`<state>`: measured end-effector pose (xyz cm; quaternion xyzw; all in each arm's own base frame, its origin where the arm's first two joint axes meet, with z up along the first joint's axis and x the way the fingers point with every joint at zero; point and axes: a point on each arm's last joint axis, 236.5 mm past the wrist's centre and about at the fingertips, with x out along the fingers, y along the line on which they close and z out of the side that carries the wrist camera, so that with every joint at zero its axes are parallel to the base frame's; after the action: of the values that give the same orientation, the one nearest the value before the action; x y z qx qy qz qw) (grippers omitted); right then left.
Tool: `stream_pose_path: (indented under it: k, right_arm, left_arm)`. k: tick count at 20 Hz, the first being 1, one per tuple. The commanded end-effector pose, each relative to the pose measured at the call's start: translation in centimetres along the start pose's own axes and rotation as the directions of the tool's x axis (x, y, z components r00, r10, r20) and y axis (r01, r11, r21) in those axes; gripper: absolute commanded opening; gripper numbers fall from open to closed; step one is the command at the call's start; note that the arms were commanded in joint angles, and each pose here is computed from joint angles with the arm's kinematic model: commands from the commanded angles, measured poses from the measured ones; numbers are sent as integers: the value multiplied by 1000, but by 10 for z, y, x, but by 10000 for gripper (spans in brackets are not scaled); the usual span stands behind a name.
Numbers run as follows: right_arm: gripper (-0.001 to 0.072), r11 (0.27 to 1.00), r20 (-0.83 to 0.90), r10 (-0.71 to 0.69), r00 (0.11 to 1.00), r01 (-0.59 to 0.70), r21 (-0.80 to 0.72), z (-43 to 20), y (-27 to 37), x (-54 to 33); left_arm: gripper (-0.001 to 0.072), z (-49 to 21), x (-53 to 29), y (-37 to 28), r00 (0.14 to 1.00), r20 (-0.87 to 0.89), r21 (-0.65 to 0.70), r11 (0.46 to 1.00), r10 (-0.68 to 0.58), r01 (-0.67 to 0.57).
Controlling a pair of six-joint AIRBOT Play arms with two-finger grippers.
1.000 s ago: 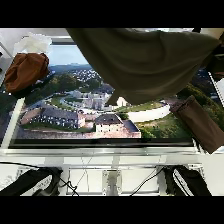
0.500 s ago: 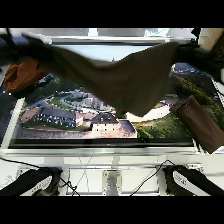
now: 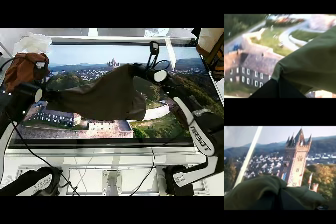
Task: Fold the shirts.
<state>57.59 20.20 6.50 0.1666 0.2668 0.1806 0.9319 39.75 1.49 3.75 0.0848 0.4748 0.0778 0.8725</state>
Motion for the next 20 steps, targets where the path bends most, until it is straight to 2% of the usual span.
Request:
stream_pose_path:
  k: [1, 2, 7, 9, 13, 18, 20]
  right_arm:
    - [342, 999, -9, 0, 1000, 0, 52, -10, -4, 17]
    - [456, 999, -49, 10, 999, -7, 53, -15, -9, 13]
    - [427, 995, -287, 69, 955, -44, 92, -28, -50, -50]
    - [304, 997, -441, 39, 897, -9, 70, -50, -74, -90]
    - [309, 993, -690, -34, 723, 103, 59, -121, -111, -148]
    - [310, 976, -771, 56, 634, 127, 176, -185, -103, -159]
    - [343, 964, -783, 102, 613, 133, 230, -203, -96, -162]
  left_arm:
    - [10, -11, 15, 7, 1000, -8, -62, 998, 6, -6]
    - [11, -11, 15, 3, 1000, -7, -75, 997, -9, 9]
    - [12, -13, 15, -3, 999, -16, -100, 994, -37, 36]
    - [12, -13, 15, -4, 999, -16, -101, 994, -39, 37]
    - [13, -17, 14, -12, 997, -33, -136, 988, -76, 71]
    - [13, -28, 13, -15, 993, -81, -141, 987, -85, 73]
    - [31, -29, 13, -15, 993, -83, -120, 990, -85, 75]
